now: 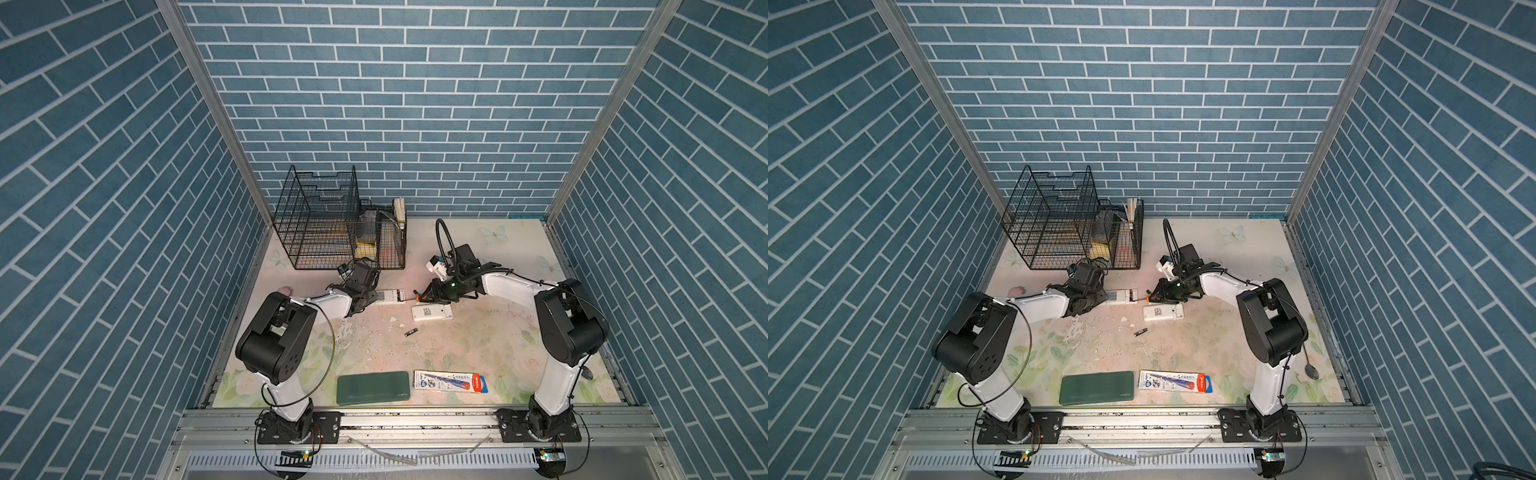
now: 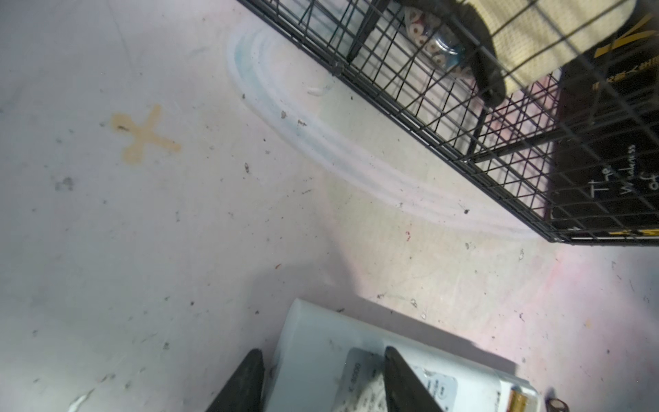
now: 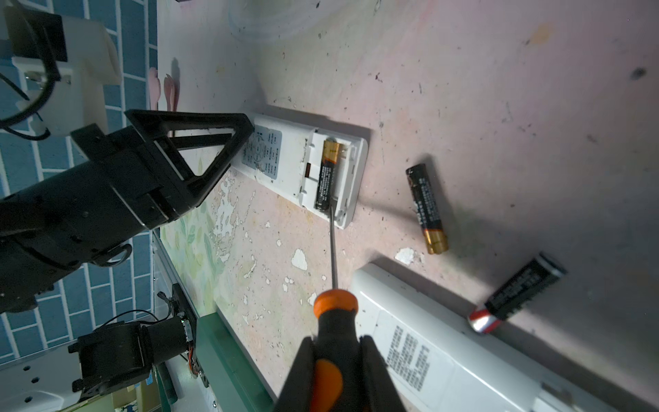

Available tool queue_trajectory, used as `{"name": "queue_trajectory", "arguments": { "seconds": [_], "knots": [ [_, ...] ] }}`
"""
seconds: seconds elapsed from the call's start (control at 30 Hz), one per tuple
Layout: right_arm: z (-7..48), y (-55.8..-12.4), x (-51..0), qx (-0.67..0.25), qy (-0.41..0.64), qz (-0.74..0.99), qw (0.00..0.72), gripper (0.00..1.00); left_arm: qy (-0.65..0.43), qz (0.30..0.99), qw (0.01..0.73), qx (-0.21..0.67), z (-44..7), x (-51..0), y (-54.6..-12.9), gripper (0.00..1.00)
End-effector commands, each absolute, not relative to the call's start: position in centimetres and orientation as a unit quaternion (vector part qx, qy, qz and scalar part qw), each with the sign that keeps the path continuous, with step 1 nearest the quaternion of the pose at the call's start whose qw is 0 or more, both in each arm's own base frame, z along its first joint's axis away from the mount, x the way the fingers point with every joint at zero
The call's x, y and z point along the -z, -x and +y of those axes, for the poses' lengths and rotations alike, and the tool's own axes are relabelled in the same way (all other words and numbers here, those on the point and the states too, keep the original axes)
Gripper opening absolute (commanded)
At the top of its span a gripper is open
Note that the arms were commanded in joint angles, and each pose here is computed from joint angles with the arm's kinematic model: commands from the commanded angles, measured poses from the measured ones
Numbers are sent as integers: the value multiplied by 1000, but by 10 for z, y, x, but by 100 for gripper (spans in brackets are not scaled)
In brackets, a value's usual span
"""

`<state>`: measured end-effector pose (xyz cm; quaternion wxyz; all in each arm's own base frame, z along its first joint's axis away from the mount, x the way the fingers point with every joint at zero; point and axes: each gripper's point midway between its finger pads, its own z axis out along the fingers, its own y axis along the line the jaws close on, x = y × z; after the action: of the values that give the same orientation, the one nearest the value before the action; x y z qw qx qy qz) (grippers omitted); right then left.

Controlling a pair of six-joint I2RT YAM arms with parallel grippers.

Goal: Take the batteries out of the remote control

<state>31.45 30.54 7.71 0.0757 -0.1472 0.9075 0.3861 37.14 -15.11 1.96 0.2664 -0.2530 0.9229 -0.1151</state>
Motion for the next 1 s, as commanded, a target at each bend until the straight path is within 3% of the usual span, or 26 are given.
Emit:
{"name": "queue_trajectory", "arguments": {
  "seconds": [0.0, 0.33, 0.73, 0.97],
  "knots": [
    [292, -321, -49, -347, 101, 931, 58, 0, 224, 966, 98, 83, -157, 50, -291, 54],
    [306, -321, -28, -382, 83, 920, 30, 0, 220, 968, 88, 84, -161, 58, -293, 52],
    [314, -320, -53, -445, 27, 895, 34, 0, 220, 968, 92, 78, -158, 58, -291, 52],
    [315, -321, -43, -448, 10, 894, 30, 0, 220, 969, 86, 73, -157, 65, -288, 51]
  ]
}}
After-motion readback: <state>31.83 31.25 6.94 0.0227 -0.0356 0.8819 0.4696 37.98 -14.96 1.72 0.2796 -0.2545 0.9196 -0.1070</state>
